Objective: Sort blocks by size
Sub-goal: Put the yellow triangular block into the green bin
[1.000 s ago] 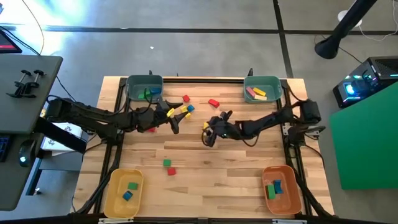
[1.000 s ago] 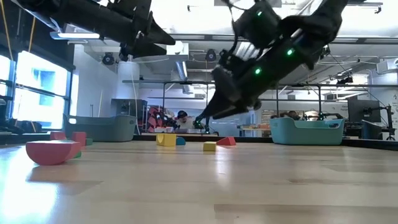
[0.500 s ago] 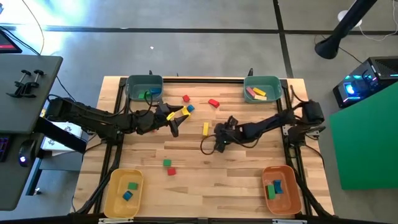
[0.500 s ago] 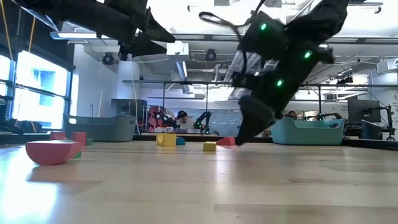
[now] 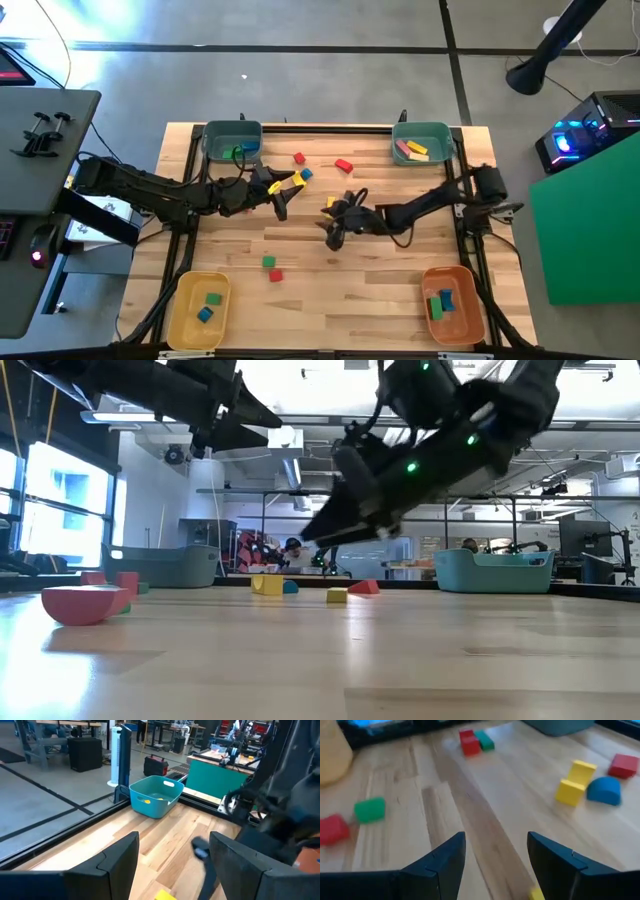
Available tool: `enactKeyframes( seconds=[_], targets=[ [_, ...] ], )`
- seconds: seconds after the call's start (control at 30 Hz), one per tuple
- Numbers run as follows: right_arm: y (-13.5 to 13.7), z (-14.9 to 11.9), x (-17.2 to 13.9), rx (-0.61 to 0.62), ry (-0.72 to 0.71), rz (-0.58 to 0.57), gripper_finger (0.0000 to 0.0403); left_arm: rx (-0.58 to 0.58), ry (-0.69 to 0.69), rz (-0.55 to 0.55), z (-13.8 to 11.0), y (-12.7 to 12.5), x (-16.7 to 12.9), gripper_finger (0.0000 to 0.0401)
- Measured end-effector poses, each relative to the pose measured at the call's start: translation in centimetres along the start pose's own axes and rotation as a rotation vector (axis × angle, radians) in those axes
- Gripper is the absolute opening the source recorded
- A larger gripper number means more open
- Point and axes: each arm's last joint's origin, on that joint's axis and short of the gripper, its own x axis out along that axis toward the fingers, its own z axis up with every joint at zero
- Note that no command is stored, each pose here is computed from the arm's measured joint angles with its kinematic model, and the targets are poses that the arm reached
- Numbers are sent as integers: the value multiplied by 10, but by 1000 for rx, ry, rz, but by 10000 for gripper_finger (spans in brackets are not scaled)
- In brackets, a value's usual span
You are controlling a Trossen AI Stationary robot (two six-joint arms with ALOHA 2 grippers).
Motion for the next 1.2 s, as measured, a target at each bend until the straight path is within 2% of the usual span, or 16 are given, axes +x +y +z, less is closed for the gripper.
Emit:
enactKeyframes(
  seconds=[0.13,0.27,0.47,0.73,0.9,1.07,1.2],
  targets=[
    [-12,-13,20,33,-26,-25,208,-10,1,-4,0,0,0,230],
    [-27,-25,30,46,66,-64,209,-16,0,-4,0,0,0,229],
    [-34,-26,26,-25,164,-96,209,-18,0,-3,0,0,0,229],
    [-26,-10,-14,-155,328,-119,208,-20,11,-1,-1,0,0,229],
    [-20,1,-47,-239,364,-237,209,-35,13,0,-1,0,0,230],
    [-15,2,-74,-206,364,-350,208,-34,14,-4,-2,-1,-1,229],
    [-12,-13,-83,-119,338,-354,208,-34,14,-8,-2,-2,-1,229]
  ],
)
